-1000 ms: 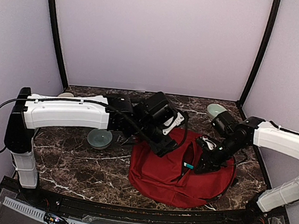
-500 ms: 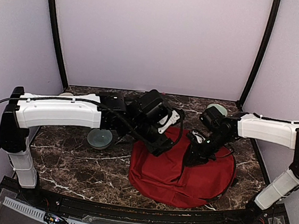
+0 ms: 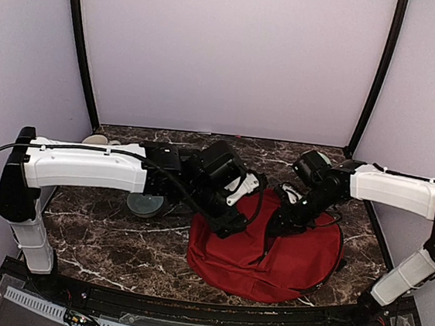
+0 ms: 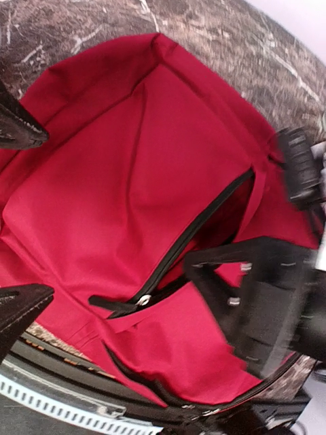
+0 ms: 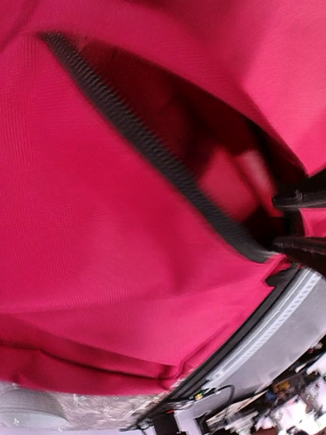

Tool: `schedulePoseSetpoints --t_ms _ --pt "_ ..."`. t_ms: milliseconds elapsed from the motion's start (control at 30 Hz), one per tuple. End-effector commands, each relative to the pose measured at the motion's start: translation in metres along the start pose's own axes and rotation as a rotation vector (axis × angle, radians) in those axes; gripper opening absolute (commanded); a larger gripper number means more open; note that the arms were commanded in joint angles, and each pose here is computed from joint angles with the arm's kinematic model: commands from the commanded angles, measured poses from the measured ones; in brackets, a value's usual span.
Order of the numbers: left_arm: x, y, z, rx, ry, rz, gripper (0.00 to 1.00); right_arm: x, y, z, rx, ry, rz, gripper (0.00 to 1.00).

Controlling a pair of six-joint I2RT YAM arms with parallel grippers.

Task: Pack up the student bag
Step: Adjust the pen in the lower front pocket of the bag.

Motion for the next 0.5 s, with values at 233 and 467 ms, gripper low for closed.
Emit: schedulePoseSetpoints --t_ms 233,467 --pt "0.019 -0.044 0.044 0.203 0.07 0.115 0.69 0.032 -0.007 -0.046 0.062 -0.129 0.128 0.35" --pt "0.026 -0.058 0.081 0.259 0.097 0.134 0.66 0.051 -0.012 -0.054 0.054 -0.157 0.218 0.36"
Point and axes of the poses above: each gripper's point midway between its finger pads, its own z axis out along the fingers, its own y axis along the line the jaws close on, x = y × z, the point moved 1 cm from there along -z, back along the fingers, and after that the axes turned 3 degrees about -z, right-handed, at the moved point
